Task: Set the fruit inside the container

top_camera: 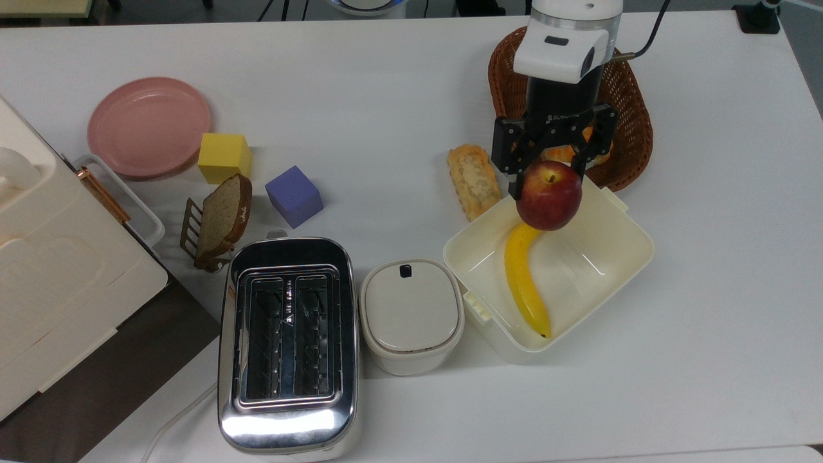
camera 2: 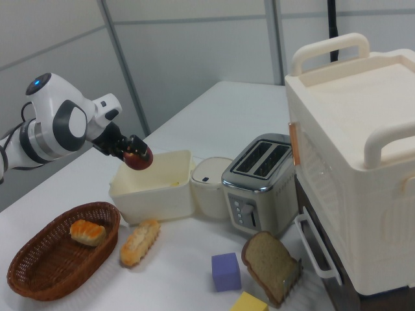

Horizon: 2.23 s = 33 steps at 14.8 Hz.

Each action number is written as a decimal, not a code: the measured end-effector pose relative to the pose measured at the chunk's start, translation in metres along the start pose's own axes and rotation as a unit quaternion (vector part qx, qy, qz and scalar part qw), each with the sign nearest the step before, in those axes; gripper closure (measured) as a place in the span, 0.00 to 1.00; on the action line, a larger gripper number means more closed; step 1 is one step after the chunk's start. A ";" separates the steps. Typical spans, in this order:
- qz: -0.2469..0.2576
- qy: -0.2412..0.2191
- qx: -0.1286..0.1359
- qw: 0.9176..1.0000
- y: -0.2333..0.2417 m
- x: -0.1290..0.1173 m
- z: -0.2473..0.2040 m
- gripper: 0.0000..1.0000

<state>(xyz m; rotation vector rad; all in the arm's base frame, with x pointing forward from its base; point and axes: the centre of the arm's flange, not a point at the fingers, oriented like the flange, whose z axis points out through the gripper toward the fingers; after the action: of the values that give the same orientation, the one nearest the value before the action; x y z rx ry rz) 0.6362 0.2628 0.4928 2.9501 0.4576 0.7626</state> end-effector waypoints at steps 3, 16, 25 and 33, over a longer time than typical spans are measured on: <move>-0.010 0.013 -0.002 1.000 -0.002 0.002 0.004 0.16; -0.030 0.012 -0.011 0.999 -0.008 -0.001 0.011 0.00; 0.076 -0.106 -0.046 0.990 0.048 -0.014 -0.080 0.00; 0.205 -0.213 -0.073 0.953 0.173 -0.068 -0.190 0.00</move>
<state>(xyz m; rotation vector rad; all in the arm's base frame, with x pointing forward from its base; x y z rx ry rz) 0.5349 0.0741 0.6507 2.9691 -0.2362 0.1457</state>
